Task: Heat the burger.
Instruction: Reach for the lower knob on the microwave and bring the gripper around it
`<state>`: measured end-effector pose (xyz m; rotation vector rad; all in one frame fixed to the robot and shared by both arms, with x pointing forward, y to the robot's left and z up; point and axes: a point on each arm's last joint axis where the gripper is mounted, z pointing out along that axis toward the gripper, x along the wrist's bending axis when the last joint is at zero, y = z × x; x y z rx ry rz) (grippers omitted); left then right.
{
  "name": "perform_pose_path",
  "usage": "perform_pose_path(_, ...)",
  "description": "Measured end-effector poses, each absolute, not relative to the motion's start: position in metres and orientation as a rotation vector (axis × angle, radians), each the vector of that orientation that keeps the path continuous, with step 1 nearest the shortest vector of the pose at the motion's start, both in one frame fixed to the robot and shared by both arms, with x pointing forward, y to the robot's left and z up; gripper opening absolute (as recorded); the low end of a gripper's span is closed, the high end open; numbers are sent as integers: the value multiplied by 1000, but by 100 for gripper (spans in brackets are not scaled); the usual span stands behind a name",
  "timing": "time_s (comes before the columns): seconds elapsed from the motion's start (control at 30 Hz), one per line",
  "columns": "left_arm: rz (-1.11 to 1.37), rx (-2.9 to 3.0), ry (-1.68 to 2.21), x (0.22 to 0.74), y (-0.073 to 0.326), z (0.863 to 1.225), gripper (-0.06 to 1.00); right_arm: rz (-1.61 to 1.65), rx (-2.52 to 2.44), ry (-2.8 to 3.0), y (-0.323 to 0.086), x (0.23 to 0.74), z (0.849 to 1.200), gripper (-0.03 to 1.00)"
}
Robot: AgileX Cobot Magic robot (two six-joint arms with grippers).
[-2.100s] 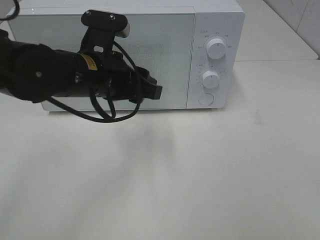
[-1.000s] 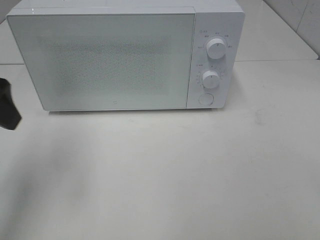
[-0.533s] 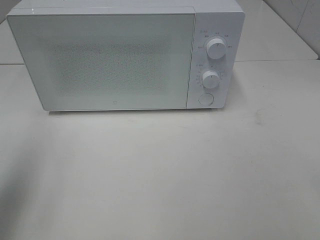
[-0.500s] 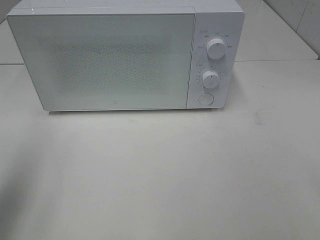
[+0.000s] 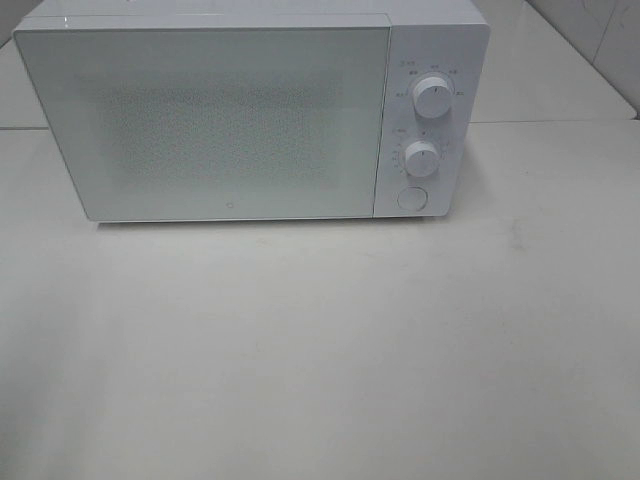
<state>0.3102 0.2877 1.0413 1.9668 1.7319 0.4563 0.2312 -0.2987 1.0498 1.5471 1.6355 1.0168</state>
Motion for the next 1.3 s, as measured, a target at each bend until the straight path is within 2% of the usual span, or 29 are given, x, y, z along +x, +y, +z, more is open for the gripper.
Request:
perform_pose_path(0.7, 765, 1613, 1375, 230, 288, 1058, 99, 1017, 1547, 1636, -299, 231, 1050, 76)
perform_pose_path(1.3, 775, 1603, 1365, 229, 289, 1059, 99, 1017, 1547, 1636, -299, 231, 1050, 76)
